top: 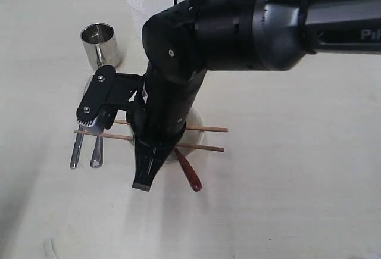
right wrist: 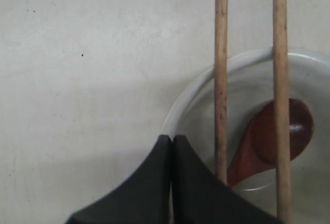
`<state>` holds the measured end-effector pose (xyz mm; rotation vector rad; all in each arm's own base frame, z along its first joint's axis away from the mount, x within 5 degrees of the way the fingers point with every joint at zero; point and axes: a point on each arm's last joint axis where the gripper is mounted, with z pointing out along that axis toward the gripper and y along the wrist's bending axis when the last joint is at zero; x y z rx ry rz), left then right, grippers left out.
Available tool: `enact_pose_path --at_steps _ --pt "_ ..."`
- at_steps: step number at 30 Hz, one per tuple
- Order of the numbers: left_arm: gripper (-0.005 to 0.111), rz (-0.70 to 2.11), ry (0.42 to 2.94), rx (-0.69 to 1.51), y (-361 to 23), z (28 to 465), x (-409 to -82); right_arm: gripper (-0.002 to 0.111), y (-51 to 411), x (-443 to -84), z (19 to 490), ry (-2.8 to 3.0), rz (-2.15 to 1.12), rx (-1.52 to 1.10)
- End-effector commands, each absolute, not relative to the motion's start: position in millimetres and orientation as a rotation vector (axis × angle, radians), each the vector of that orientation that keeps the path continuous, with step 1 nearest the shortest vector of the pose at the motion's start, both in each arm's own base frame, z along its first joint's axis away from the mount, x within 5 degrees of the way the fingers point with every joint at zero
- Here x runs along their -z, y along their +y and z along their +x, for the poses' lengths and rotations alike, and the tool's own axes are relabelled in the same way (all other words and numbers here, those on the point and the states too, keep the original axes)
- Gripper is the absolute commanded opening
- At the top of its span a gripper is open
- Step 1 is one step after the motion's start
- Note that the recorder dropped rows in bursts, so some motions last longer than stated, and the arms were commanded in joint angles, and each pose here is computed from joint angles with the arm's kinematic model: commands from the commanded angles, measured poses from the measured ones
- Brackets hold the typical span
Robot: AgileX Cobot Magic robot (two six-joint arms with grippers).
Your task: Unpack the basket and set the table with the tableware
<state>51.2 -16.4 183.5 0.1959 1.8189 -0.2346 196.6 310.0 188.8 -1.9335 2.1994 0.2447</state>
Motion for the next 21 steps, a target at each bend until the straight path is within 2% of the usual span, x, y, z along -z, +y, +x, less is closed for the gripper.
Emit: enact_pose_path --at_steps 1,6,21 --pt "0.000 0.201 1.817 0.237 -17 51 -183 0.000 313 -186 198 2.184 -1.940 -0.243" --pt "0.000 0.203 1.817 0.236 -17 51 -183 0.000 312 -171 203 2.187 -1.978 -0.164" --pt "0.000 0.203 1.817 0.236 -17 51 -183 0.000 310 -172 212 2.169 -1.916 -0.038"
